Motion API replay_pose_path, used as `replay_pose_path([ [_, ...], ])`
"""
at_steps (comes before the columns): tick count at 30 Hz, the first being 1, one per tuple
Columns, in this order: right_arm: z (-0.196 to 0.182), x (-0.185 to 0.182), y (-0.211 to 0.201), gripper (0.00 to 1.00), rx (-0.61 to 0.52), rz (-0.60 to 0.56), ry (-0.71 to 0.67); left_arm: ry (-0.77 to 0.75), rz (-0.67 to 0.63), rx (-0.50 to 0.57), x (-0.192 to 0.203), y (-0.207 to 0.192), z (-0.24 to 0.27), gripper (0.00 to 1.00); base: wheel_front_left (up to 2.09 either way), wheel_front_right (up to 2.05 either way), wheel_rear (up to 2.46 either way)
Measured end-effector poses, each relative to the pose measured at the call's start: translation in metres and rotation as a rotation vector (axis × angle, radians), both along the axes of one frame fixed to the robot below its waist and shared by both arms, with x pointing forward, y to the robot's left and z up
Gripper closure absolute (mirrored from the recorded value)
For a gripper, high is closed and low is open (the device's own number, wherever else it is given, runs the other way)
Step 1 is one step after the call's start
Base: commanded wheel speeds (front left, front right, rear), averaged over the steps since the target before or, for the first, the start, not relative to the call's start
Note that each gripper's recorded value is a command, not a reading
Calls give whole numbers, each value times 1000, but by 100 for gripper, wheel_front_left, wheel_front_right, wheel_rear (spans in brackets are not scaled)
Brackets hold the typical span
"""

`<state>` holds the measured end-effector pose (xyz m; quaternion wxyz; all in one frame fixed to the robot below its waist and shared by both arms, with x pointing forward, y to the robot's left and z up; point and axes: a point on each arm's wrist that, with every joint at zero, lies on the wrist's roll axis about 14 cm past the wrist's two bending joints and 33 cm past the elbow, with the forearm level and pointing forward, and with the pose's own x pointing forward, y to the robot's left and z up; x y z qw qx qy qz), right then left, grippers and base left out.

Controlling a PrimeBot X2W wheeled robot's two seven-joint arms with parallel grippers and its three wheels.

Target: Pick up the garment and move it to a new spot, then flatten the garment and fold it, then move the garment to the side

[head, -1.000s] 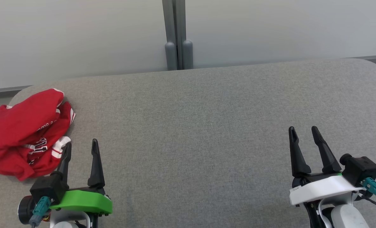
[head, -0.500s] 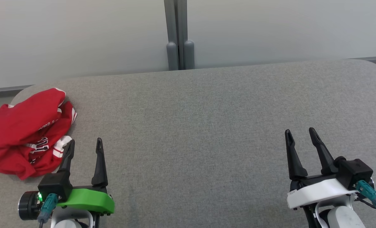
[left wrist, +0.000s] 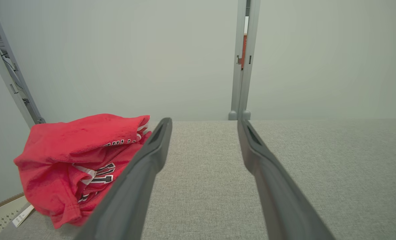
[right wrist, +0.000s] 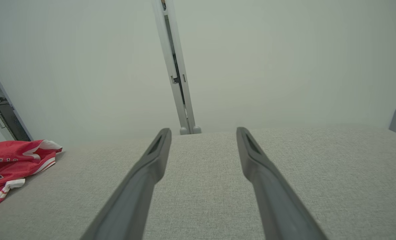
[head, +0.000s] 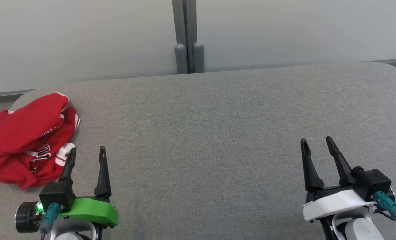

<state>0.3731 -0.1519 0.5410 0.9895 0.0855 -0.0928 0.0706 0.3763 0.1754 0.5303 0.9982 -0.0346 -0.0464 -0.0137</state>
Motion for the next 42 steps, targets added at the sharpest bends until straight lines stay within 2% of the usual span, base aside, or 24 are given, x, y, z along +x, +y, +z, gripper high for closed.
replay_pose_path([
  [28, -5, 2, -3, 0, 30, -5, 28, 27, 16, 1, -3, 6, -2, 0, 0, 0, 0],
  [42, -6, 14, 31, 0, 35, 91, 32, 21, 103, 5, -19, 38, -2, 0, 0, 0, 0],
])
